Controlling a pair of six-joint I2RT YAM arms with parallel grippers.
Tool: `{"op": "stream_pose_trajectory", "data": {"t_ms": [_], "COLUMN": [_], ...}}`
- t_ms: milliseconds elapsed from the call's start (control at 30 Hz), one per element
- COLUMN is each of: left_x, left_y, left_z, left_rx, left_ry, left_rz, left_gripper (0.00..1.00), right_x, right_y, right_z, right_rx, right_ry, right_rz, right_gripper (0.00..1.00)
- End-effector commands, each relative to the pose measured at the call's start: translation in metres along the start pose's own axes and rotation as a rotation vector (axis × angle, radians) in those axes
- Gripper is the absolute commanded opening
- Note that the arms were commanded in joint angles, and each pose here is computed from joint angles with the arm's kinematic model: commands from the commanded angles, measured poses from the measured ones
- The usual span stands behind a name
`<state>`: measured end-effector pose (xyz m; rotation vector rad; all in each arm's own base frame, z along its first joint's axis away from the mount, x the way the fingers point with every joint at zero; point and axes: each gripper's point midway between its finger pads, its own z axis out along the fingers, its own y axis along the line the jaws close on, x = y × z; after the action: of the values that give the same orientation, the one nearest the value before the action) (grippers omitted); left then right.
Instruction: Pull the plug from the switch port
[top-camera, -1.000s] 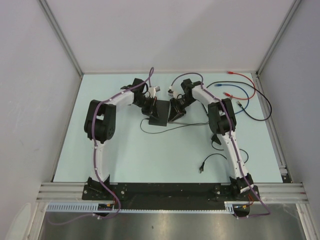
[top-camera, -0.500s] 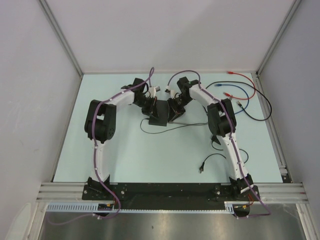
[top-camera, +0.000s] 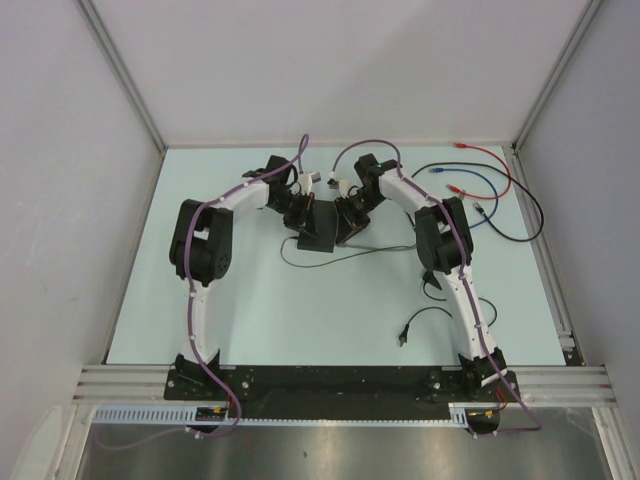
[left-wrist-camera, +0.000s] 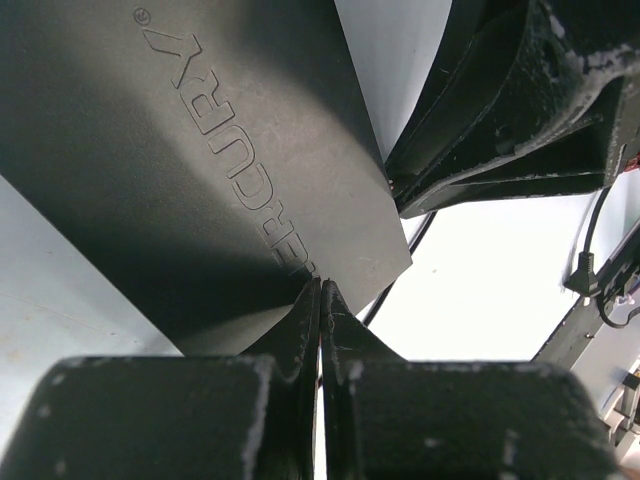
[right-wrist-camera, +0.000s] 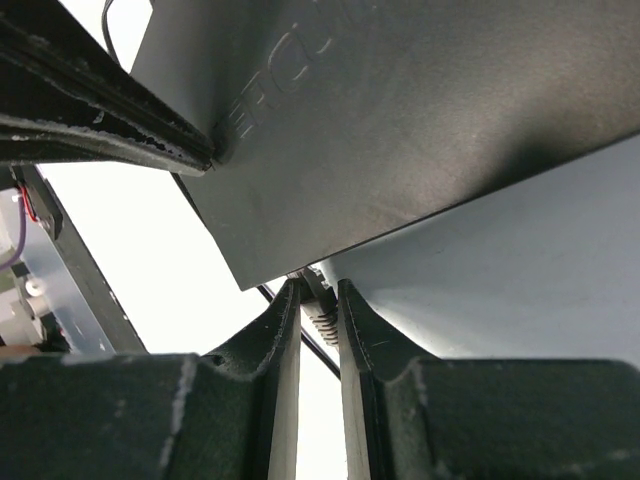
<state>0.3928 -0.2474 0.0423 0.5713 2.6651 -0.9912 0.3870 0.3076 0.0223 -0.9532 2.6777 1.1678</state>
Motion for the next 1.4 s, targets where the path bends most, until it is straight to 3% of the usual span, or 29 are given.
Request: {"op": "stream_pose_trajectory", "data": {"t_ms": [0,800,1167,1367], "left_x": [0.008,0.006,0.008,0.010], "left_y": [0.025,0.021,0.019,0.018], "left_z": [0.012,0.011,0.011,0.012], "left_rx": [-0.102,-0.109,-0.109,-0.110], "left_ry": [0.034,0.026,0.028,0.033], "left_rz": [-0.004,0.013,0.019,0.024], "left_gripper": [0.00,0.00,0.00,0.00], "right_x": [0.051,0.084,0.081,0.061], "right_y": [-0.035,-0.047,-0.029,-0.066], "right_z": [0.016,0.012,0.014,0.000], "right_rx": [0.116,0.217,0.188,0.250], "right_ry": [0.177,0.296,0.277,0.213], "right_rz": [0.011,-0.018,0.021,0.024], "right_gripper": [0.00,0.00,0.00,0.00]}}
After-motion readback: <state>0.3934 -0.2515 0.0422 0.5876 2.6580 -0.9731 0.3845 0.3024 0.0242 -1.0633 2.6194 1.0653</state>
